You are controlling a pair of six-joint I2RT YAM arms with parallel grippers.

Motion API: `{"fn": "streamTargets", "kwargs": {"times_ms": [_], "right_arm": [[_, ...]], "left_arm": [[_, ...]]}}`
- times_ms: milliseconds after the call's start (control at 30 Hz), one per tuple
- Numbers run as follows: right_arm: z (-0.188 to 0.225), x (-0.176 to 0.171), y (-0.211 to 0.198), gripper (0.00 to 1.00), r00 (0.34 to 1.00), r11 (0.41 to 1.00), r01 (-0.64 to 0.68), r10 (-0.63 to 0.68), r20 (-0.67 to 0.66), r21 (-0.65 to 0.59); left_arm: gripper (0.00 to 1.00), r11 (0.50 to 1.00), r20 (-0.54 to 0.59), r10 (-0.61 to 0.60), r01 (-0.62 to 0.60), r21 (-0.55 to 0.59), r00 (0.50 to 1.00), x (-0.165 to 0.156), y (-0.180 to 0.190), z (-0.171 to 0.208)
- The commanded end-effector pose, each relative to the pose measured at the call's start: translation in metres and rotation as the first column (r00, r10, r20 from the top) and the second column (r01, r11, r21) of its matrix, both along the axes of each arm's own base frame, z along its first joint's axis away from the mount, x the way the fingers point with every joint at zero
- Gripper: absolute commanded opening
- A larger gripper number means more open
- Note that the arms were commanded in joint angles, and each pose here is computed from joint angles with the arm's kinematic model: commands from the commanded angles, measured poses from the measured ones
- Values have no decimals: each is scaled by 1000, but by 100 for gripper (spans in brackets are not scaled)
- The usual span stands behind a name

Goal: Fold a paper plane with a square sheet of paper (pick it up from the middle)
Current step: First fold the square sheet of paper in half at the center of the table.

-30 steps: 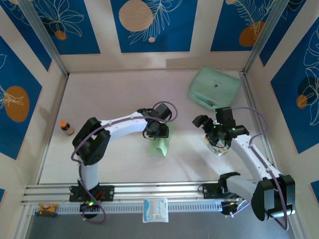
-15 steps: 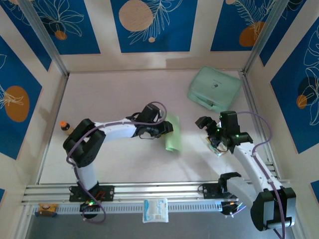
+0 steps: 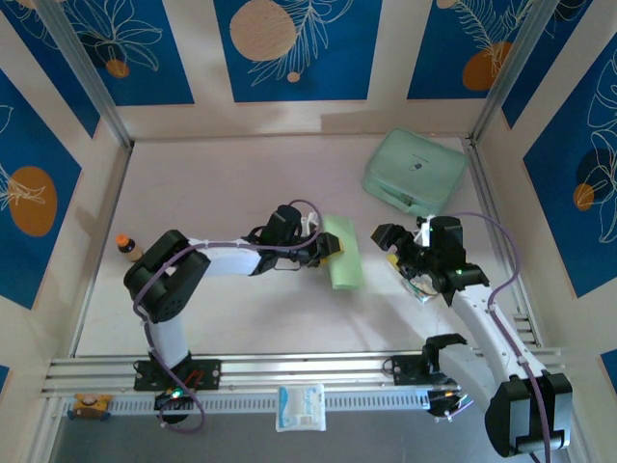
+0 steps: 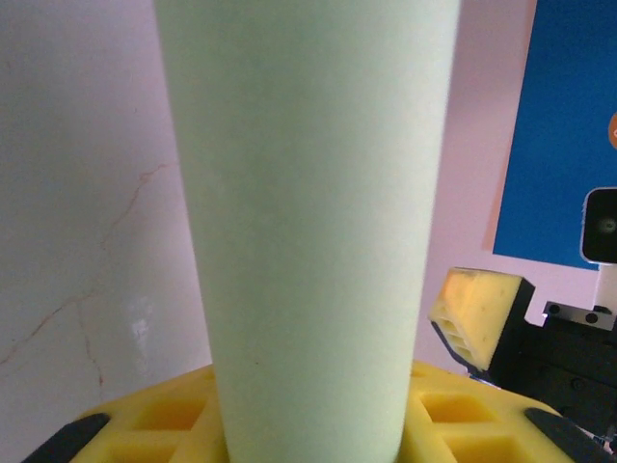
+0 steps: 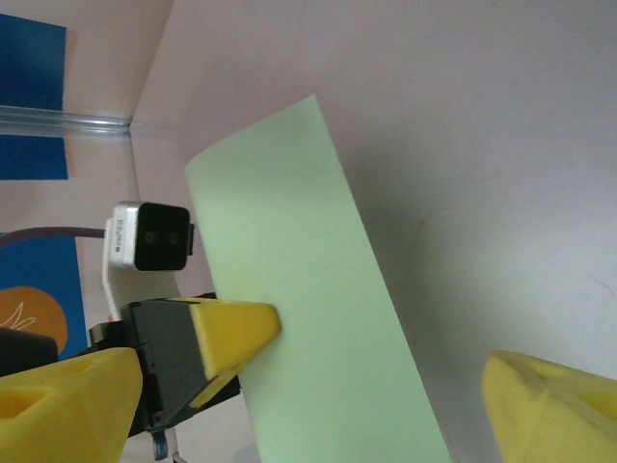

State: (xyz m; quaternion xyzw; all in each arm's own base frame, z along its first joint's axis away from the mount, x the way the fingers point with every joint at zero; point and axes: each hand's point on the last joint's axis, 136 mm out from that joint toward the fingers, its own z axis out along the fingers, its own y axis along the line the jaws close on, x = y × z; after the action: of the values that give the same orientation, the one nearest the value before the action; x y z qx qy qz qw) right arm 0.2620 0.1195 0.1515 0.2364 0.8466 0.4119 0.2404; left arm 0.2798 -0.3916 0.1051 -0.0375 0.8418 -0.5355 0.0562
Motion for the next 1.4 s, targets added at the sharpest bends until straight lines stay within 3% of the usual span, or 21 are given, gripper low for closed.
{"fn": "streamTargets", "kwargs": {"times_ms": [0, 467, 733, 1133, 1367], "right_arm": [[4, -4, 9, 91, 997, 998, -63, 62, 48, 25], [1, -5, 16, 89, 993, 995, -100, 98, 71, 22], [-5, -3, 20, 89, 993, 993, -117, 116, 27, 31], [-13, -1, 26, 89, 990, 990, -137, 138, -16, 29], [-16, -1, 33, 89, 986, 986, -161, 163, -38, 29]], "left_arm": [[36, 998, -34, -46, 47, 48, 998, -8, 4, -18], [40, 964, -113, -61, 88, 251, 992, -21, 33, -70], [48, 906, -89, -85, 114, 407, 992, -20, 52, -75], [63, 840, -3, -73, 62, 539, 997, -10, 75, -65], [56, 813, -2, -81, 68, 578, 997, -10, 83, -68]]}}
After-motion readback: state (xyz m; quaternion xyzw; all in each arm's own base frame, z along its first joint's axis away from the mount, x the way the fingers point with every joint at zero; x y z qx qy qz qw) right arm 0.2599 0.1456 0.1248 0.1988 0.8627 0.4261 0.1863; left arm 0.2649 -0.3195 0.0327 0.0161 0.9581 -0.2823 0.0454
